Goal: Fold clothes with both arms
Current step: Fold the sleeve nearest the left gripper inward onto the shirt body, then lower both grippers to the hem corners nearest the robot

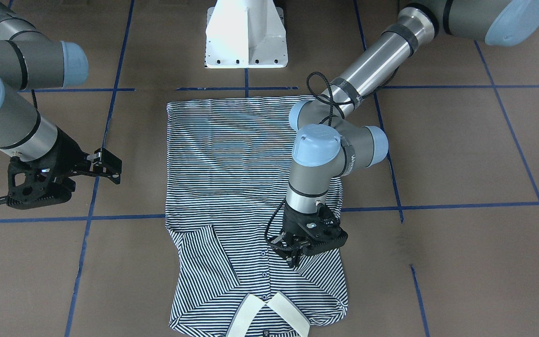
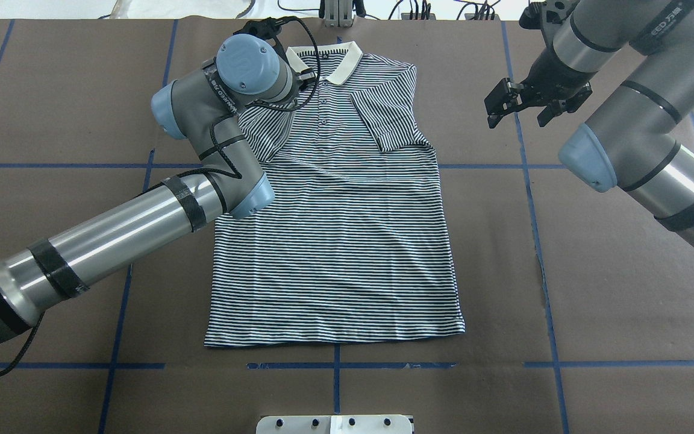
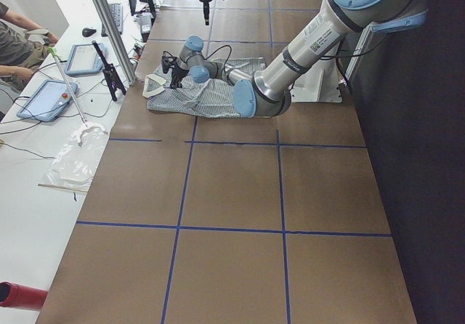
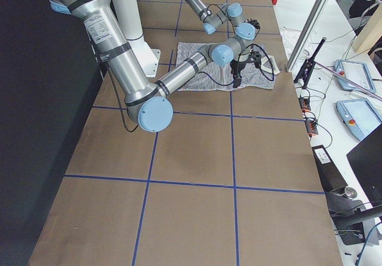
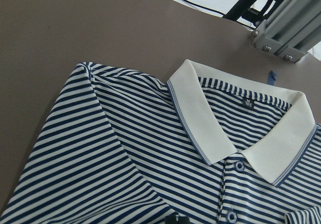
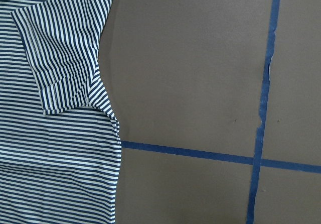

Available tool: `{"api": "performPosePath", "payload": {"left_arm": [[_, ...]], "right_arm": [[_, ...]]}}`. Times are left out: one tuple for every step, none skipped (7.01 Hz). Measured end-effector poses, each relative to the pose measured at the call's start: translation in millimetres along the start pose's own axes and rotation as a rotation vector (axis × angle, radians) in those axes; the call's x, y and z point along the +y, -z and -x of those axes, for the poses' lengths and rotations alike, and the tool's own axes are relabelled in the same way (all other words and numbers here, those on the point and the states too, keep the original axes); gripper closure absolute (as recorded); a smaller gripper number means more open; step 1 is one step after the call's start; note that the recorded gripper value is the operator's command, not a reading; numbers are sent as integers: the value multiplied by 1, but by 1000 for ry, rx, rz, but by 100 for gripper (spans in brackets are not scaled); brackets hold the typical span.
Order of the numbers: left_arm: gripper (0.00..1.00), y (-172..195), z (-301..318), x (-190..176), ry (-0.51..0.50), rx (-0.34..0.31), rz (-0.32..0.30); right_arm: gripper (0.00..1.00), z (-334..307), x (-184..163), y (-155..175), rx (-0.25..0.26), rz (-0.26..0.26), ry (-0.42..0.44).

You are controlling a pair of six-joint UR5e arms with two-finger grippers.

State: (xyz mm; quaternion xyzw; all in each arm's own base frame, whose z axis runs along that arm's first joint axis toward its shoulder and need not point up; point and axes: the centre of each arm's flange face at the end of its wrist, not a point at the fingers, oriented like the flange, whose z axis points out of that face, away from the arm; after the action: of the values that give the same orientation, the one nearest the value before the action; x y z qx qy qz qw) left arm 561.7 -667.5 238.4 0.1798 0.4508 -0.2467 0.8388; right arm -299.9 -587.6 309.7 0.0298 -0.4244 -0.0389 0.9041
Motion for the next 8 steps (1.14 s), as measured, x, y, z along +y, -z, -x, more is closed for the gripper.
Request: {"api": "performPosePath", "payload": {"left_arm": [[0,1,-2,1,-22,12,-7],[0,9,-8,1,-35,34,-7],[0,21,-13,3,-41,61,8],[0,37,-2,11,-49,75,71],[0,59,25,23,-70,76,143],[0,89,55,33,-122,63,193],[0,128,75,42,-199,30,236],[0,165,101,51,-264,7,265]], "right_arm": [[0,0,0,0,2,-2,2],[0,0,0,0,7,-7,5],[0,0,0,1,10,-11,4],[0,-3,3,2,10,-12,-9],[0,-5,12,0,8,-8,-31],[0,-3,32,-8,3,4,-70],[0,4,63,-21,-9,1,-115],[0,13,103,-42,-29,-31,-145]]}}
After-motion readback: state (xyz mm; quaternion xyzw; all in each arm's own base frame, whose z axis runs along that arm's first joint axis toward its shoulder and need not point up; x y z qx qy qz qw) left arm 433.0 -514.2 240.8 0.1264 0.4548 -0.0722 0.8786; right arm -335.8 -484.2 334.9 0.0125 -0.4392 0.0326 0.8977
